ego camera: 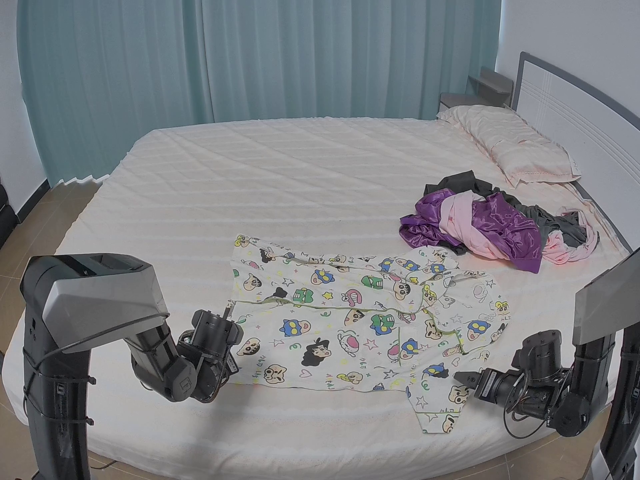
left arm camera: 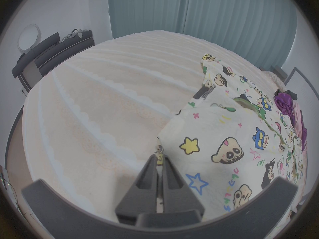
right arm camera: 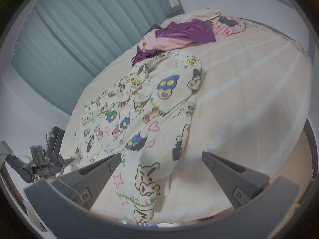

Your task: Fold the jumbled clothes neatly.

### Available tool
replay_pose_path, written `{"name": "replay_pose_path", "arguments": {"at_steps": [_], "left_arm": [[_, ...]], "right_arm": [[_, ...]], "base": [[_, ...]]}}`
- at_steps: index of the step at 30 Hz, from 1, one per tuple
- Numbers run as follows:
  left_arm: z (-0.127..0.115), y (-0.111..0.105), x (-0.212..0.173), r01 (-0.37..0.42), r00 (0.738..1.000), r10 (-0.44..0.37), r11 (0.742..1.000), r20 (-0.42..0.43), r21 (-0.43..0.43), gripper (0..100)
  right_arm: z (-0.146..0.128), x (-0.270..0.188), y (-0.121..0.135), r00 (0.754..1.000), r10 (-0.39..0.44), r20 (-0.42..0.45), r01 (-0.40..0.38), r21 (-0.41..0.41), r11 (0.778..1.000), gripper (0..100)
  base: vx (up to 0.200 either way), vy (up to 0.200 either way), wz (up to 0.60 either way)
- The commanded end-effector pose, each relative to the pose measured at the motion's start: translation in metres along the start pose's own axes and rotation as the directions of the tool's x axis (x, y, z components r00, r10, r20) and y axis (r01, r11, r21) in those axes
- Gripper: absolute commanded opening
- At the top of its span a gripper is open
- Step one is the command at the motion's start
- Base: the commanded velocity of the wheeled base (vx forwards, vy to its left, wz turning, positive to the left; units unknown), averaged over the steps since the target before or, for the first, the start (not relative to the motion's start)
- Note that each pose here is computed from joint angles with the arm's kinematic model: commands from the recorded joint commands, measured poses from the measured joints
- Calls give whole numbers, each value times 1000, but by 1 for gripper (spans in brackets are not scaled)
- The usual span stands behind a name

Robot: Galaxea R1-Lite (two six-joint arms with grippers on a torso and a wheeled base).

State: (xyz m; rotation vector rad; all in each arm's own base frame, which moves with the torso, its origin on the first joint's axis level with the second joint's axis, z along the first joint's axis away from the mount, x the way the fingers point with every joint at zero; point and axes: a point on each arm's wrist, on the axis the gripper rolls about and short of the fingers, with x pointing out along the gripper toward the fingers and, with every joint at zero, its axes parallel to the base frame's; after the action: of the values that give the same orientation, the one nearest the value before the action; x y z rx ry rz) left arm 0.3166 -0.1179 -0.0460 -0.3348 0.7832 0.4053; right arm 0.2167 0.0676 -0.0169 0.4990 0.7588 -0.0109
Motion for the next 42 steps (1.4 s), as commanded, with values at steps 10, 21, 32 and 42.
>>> {"name": "replay_pose_path", "arguments": {"at_steps": [10,21,32,42], "left_arm": [[8,15,-24,25,999,-26,999,42,21,0],[8,22,-24,9,999,-9,1000,40,15,0],[15,40,-45,-1,999,1,1000,49,1,0],[0,64,-72,20,998,-26,996,66,87,0]], "right_arm": [[-14,32,9,999,3,-34,-4,-43,999,100],[0,43,5,999,-13,36,14,-19,1000,0],[21,-2,8,990,41,134,-29,-88,996,0],[19,-20,8,990,59,129,-41,-138,990,0]], "base": [[0,0,0],[0,0,0],[0,0,0],[0,0,0]]}}
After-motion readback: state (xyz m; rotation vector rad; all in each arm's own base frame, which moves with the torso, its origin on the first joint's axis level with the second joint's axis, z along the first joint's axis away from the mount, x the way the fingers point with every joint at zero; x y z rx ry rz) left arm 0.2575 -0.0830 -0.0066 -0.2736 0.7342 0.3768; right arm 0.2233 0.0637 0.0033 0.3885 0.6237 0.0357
